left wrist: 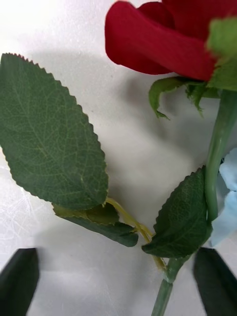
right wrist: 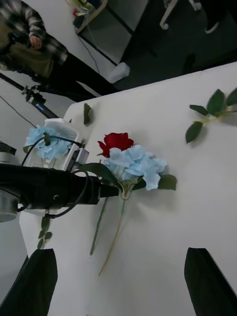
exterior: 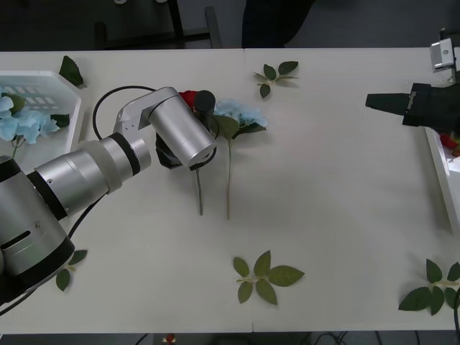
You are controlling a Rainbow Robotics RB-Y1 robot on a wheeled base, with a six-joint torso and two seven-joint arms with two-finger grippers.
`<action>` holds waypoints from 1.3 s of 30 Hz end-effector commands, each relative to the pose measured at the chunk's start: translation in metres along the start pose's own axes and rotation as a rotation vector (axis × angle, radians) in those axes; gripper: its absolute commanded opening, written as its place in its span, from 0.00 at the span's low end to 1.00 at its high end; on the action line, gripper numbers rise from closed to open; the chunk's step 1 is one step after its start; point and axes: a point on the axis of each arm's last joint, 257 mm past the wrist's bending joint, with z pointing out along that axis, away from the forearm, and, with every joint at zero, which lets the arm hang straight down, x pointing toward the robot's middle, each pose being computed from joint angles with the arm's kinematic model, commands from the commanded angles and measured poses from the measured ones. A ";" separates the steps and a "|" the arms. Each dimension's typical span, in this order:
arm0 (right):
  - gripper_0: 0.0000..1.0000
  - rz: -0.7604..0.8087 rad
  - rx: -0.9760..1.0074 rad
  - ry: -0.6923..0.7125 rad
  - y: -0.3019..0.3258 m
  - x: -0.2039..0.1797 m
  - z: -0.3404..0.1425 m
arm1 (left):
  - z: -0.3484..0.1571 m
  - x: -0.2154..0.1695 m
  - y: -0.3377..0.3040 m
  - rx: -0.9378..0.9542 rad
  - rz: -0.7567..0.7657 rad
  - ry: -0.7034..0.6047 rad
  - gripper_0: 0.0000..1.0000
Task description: Place the red flowers into the right box and the blue flowers into the left box. If a person shows an open palm, hand one flower to the person first, then continue sorting.
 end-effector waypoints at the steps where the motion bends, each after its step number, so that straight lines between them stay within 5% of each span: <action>1: 0.75 -0.193 -0.052 -0.016 0.026 -0.019 0.033 | 0.006 0.000 0.013 -0.019 -0.007 0.002 0.00; 7: 0.75 -0.299 -0.087 0.029 0.041 -0.011 0.066 | 0.006 0.000 0.015 -0.022 0.002 0.002 0.00; 22: 0.75 -0.306 -0.110 0.007 0.047 -0.018 0.058 | 0.011 -0.011 0.050 -0.048 0.075 0.036 0.00; 39: 0.75 -0.309 -0.107 0.009 0.047 -0.019 0.054 | -0.083 -0.066 0.155 0.089 0.372 0.205 0.00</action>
